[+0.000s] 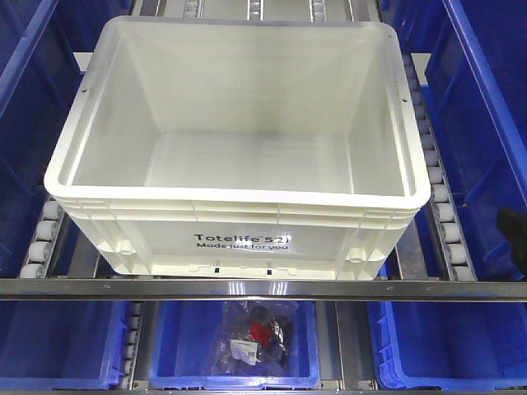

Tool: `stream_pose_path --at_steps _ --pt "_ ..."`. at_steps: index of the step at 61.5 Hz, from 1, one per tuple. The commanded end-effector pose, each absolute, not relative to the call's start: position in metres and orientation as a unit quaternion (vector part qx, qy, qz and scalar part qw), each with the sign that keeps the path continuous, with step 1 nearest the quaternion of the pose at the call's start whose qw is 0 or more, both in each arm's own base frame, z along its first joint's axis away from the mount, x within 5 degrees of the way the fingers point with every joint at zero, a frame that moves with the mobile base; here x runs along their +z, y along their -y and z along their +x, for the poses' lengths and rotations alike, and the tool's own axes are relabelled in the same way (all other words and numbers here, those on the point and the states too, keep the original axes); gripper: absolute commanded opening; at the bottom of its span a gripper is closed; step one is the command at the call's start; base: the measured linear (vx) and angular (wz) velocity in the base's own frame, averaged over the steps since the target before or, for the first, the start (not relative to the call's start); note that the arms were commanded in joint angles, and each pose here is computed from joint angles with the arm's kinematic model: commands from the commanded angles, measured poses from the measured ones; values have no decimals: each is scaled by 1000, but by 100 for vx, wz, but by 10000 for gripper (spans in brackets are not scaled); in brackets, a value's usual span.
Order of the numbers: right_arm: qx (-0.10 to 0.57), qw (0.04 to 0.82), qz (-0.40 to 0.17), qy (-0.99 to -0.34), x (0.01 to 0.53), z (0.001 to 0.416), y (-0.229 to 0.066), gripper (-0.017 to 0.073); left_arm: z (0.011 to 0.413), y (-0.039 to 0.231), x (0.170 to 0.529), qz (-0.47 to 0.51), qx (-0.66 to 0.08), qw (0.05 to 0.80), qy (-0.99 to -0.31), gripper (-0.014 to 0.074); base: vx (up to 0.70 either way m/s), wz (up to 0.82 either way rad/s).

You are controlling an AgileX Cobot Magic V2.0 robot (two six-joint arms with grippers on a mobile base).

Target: Move bin from left to right shelf

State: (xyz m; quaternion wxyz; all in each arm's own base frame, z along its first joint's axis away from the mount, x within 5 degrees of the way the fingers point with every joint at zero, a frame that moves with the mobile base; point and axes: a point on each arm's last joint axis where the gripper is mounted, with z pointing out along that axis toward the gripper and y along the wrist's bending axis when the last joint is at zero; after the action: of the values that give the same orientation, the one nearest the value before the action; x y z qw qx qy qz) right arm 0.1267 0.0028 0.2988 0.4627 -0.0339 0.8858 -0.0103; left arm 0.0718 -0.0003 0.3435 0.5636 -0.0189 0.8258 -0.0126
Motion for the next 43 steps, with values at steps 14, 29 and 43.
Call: stream_pose_path --at_steps 14,29,43 --pt "-3 488 -117 -865 342 138 -20 691 98 15 368 66 -46 572 -816 665 0 0" --pt "19 448 -151 -881 369 180 -46 673 135 36 381 144 -70 524 -836 640 0 0" --pt "20 389 -134 -911 379 232 -60 659 191 47 390 122 -75 451 -881 622 0 0"
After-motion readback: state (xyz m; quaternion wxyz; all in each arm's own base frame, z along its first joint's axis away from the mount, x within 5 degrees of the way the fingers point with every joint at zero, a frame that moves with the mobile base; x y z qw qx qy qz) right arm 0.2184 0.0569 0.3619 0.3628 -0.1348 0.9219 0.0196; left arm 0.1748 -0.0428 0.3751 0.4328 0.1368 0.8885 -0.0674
